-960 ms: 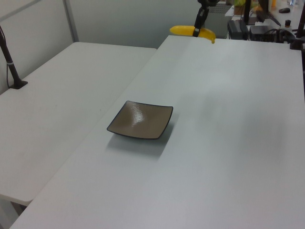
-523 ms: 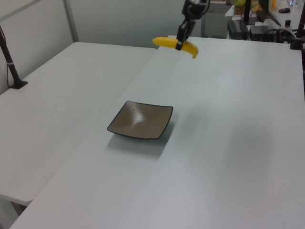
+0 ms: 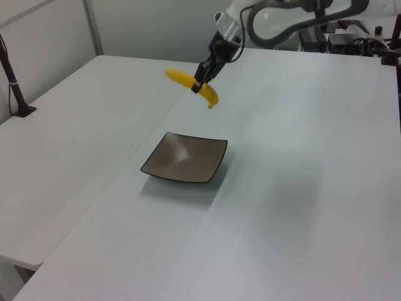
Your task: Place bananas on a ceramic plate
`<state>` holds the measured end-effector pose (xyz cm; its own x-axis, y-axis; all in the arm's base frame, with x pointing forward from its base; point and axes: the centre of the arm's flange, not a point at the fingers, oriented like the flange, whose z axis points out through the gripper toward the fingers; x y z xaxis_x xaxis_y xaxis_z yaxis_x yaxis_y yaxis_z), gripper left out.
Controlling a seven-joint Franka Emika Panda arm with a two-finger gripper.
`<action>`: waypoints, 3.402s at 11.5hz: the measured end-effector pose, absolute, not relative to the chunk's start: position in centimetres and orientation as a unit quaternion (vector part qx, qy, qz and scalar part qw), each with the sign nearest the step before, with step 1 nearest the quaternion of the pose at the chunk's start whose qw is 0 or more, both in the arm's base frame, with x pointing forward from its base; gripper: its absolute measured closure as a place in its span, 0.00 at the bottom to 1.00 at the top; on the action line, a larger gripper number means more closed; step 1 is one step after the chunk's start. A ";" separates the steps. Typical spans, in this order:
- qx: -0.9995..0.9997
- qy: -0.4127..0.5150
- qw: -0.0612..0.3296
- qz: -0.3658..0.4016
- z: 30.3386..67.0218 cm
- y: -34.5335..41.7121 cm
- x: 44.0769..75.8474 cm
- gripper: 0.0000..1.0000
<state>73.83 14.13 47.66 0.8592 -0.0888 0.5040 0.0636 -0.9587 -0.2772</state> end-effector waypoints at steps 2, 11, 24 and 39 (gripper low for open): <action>-0.948 0.013 0.158 -0.277 44.9 17.8 74.1 0.65; -0.935 0.068 0.183 -0.296 35.8 24.2 74.2 0.65; -0.934 0.066 0.184 -0.298 36.4 24.5 74.1 0.00; -0.994 0.095 0.040 -0.028 66.2 4.1 53.1 0.00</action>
